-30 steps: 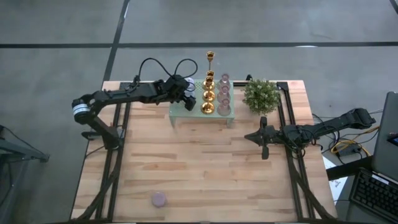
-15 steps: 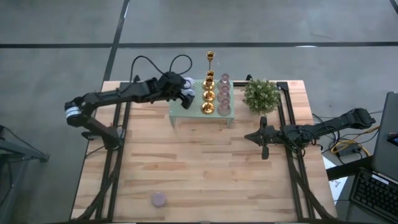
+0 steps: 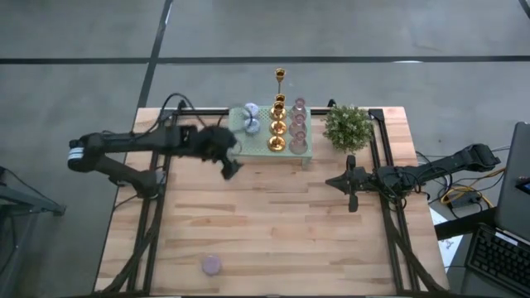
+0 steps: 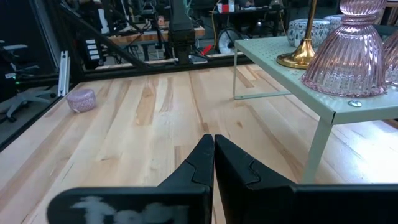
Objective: Pick & Place candle stick holders
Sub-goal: Put the pink scented candle on the shelf aligned with the other scented candle
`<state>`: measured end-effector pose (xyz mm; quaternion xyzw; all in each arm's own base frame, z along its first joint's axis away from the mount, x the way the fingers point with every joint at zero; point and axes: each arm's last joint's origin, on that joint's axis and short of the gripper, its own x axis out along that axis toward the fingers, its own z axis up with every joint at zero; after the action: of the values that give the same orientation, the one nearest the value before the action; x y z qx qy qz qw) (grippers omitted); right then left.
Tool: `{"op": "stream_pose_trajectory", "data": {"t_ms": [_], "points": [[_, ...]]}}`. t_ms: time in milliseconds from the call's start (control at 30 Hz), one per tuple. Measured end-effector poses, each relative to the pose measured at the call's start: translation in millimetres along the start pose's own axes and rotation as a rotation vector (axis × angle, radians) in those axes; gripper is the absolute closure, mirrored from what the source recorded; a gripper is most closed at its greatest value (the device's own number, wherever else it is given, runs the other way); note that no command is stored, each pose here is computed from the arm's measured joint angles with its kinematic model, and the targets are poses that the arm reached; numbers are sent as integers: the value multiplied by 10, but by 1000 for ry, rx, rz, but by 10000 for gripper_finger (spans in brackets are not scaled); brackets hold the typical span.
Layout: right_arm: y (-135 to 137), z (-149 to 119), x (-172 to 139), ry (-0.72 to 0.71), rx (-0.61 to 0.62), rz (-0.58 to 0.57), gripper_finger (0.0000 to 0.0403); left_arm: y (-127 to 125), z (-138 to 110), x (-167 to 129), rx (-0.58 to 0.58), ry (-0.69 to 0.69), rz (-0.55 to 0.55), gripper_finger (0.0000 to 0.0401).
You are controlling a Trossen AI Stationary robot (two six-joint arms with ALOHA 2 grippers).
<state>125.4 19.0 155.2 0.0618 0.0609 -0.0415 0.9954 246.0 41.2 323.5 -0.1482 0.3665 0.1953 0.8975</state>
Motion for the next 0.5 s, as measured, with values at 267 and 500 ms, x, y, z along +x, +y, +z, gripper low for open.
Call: {"op": "stream_pose_trajectory", "data": {"t_ms": [267, 500], "points": [[0, 0, 0, 0, 0, 0, 394, -580, -459, -225, 20, 197, -113, 14], [0, 0, 0, 0, 0, 0, 394, -1049, -944, -356, 64, 299, -232, 14]]}}
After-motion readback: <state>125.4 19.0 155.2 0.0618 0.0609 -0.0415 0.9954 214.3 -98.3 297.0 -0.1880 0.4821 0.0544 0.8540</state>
